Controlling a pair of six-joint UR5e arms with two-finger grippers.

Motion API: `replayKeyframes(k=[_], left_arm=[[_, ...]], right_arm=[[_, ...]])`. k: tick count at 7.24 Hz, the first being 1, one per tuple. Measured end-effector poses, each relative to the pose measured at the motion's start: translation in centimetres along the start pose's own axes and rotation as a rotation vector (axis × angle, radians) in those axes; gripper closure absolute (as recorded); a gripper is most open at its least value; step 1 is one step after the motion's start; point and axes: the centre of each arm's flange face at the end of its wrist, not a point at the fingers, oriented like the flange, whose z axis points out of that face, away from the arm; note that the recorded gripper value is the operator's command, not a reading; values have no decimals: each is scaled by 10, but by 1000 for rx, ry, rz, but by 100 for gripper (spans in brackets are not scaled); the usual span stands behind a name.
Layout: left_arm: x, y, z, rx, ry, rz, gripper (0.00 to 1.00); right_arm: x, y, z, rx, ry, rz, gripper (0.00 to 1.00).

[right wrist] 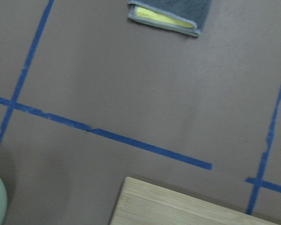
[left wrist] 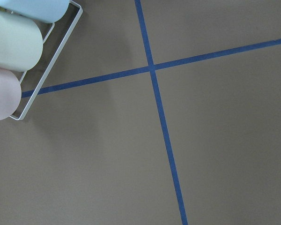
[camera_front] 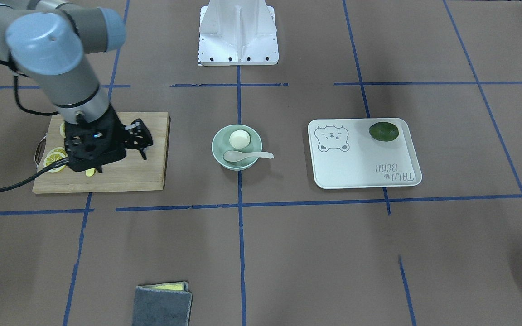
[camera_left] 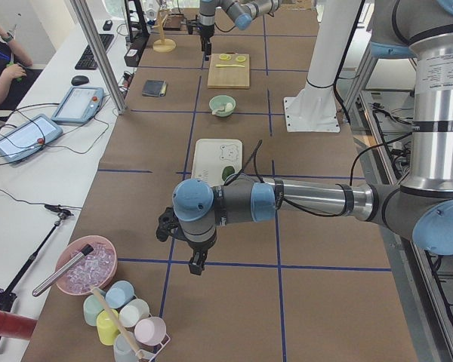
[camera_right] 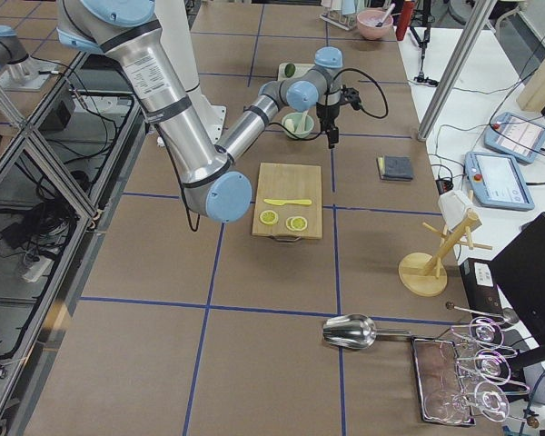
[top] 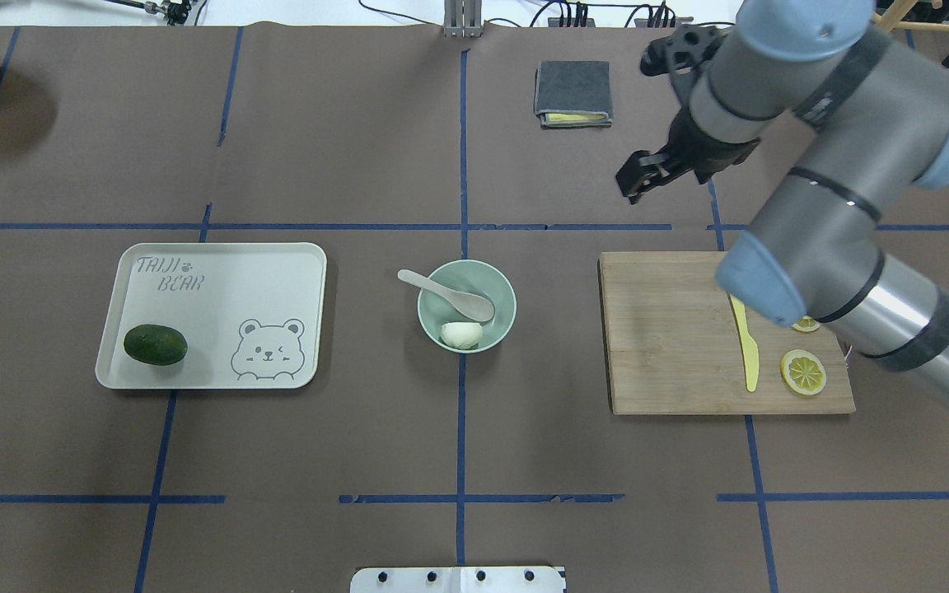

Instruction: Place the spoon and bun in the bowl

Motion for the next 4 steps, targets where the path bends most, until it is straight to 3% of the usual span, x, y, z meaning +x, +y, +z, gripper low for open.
replayKeyframes(k=[2, 4], left_arm=[[-1, 1, 1, -2, 3, -5, 0], [1, 0, -1, 3, 0, 9, 0]], right_arm=[[168, 38, -24, -40, 4, -108, 0], [309, 112, -48, -62, 43, -111, 0]])
